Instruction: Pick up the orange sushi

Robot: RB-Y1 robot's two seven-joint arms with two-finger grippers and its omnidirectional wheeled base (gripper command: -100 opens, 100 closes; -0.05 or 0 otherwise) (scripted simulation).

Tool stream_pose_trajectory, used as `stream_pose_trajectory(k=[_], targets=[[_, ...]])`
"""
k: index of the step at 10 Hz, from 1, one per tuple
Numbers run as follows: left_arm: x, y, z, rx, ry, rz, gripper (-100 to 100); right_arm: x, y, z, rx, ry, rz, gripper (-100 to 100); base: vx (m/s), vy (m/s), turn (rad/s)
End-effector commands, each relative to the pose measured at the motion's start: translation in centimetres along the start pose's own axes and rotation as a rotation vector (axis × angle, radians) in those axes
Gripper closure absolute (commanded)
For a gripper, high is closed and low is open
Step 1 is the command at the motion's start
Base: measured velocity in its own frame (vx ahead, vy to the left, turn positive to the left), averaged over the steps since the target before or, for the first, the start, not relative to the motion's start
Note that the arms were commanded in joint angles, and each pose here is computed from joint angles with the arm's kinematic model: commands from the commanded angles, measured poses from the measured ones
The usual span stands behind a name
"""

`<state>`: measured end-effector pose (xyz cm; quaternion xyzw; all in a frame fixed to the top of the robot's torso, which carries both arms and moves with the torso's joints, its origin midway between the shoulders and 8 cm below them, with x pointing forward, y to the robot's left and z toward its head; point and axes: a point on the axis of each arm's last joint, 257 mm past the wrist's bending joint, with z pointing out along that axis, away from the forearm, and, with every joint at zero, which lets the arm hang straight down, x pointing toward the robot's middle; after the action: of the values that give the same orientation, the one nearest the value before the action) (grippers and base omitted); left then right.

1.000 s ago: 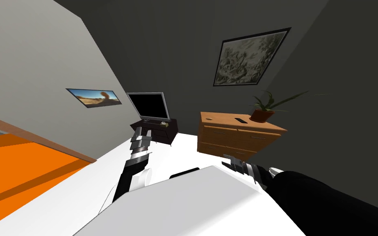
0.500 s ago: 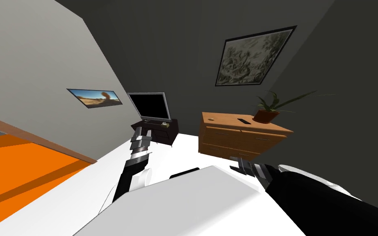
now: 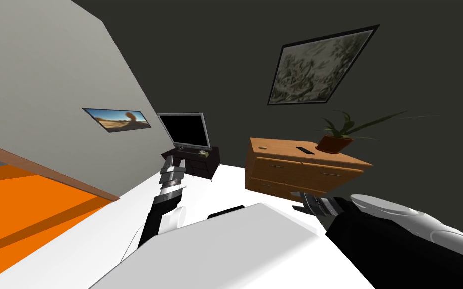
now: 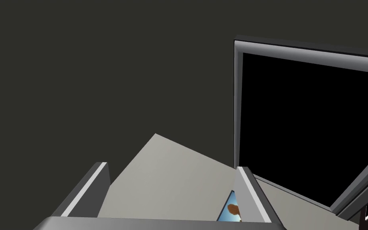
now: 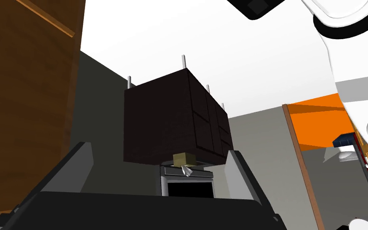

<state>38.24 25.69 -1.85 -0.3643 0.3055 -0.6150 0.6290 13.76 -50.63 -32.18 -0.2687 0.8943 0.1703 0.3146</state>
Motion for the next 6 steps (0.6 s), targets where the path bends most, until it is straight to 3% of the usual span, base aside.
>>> stream_pose_trajectory(k=[1,4,6], targets=[[0.0,0.0,0.0,0.000,0.000,0.000,0,0.6,-0.8,-0.8,0.011,0.025,-0.005,-100,0.032,0.015,-0.006],[0.0,0.0,0.0,0.000,0.000,0.000,0,2.1,-3.5,-4.8,0.020,0.159,-0.093,-100,0.097,0.039,0.042],[0.0,0.0,0.0,0.000,0.000,0.000,0,2.1,-4.4,-5.7,0.031,0.187,-0.105,-100,0.076,0.046,0.013]])
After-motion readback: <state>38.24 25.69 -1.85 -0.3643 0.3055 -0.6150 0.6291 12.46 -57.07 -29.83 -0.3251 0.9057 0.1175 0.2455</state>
